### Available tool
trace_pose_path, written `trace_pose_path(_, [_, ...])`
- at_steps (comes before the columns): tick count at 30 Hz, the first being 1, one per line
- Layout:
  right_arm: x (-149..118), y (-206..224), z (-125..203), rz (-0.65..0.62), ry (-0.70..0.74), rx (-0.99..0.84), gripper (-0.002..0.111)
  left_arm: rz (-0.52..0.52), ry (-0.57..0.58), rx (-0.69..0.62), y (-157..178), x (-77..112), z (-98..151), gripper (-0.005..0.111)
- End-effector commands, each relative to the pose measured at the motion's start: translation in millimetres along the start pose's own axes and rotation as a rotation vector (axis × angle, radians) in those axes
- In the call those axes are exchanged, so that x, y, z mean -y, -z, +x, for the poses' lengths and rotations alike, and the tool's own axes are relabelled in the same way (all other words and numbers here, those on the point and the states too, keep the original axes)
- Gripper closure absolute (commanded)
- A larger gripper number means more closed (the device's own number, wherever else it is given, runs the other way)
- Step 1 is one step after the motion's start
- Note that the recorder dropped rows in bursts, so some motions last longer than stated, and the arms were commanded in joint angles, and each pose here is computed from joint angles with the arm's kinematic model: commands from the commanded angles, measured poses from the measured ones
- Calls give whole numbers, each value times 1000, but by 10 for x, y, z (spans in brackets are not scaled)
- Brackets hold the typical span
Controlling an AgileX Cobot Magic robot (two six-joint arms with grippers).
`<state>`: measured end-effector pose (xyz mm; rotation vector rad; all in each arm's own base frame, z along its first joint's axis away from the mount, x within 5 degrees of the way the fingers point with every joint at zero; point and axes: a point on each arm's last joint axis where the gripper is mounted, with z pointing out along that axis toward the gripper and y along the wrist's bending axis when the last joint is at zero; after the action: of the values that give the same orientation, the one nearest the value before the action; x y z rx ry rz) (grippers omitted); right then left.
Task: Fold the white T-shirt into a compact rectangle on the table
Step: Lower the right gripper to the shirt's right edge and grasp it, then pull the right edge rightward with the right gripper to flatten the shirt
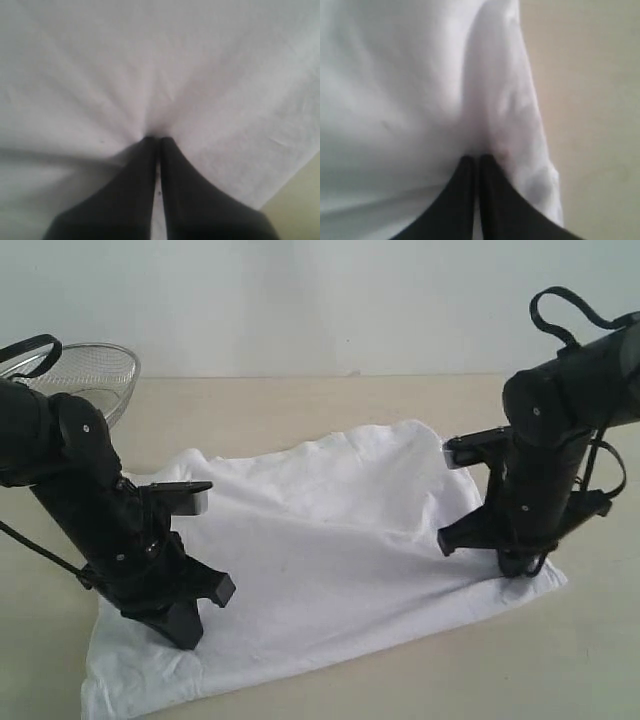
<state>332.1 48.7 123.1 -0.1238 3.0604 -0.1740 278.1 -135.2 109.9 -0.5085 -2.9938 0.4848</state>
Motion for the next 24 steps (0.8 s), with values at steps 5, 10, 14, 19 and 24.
trace_pose_path(5, [500,496,354,155,-66,-39,109,-82,-44,6,-102,-111,2,102])
trace_pose_path(10, [285,754,266,-46,17,177,109,-86,-49,4,-101,-115,3,102])
trace_pose_path(14, [139,664,166,-148,43,233,109,-84,-46,5,-101,-112,2,102])
trace_pose_path(19, [99,345,87,-145,56,187,109,-68,-46,10,-104,-92,-1,102])
trace_pose_path(24, [63,38,83,-144,68,100,109,-67,-55,5,-105,-91,2,102])
